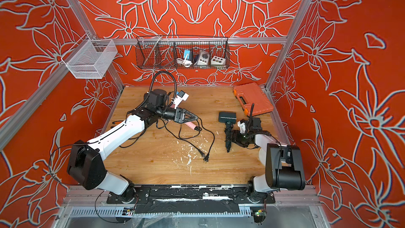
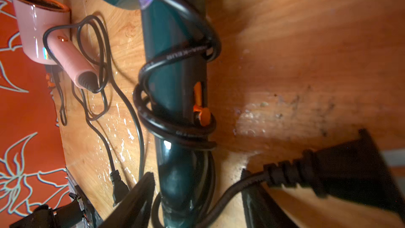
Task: Wrap the cord around the hair dryer
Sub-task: Place the hair dryer at the center of the board.
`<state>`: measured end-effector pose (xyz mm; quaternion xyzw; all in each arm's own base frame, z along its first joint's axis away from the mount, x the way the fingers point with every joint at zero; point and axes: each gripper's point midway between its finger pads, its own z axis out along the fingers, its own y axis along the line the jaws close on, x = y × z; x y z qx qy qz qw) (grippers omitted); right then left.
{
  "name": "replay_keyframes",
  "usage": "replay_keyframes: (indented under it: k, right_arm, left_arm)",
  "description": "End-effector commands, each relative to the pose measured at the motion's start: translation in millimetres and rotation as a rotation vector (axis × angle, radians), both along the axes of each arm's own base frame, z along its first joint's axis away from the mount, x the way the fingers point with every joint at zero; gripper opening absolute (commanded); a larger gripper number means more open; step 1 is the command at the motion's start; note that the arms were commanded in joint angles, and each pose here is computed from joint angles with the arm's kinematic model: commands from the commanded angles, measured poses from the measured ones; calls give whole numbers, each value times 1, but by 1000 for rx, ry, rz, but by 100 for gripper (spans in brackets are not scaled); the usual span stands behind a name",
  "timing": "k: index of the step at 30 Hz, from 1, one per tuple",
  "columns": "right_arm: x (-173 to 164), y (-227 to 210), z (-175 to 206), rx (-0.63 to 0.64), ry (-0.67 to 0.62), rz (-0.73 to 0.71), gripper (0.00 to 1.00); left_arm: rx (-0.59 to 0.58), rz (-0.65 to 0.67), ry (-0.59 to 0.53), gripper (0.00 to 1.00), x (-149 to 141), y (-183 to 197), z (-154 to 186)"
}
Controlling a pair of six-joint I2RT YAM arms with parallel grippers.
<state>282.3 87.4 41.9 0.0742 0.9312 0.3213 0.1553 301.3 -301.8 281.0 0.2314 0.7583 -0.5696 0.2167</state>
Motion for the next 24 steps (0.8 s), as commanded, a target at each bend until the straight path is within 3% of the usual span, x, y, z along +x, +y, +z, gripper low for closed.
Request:
replay_keyframes:
  k: [1,15,24]
  right_arm:
    - [-9,-3,-3,-28,21,-7,69]
    - [-19,-4,41,-42,-32,-8,76]
    - [-23,-14,22,-101,-2,-54,76]
  left_arm:
    - [-16,-10,-16,100,-4,2,4]
    - [-13,-14,-23,100,-8,4,6]
    - [-16,-13,-26,100,-11,5,7]
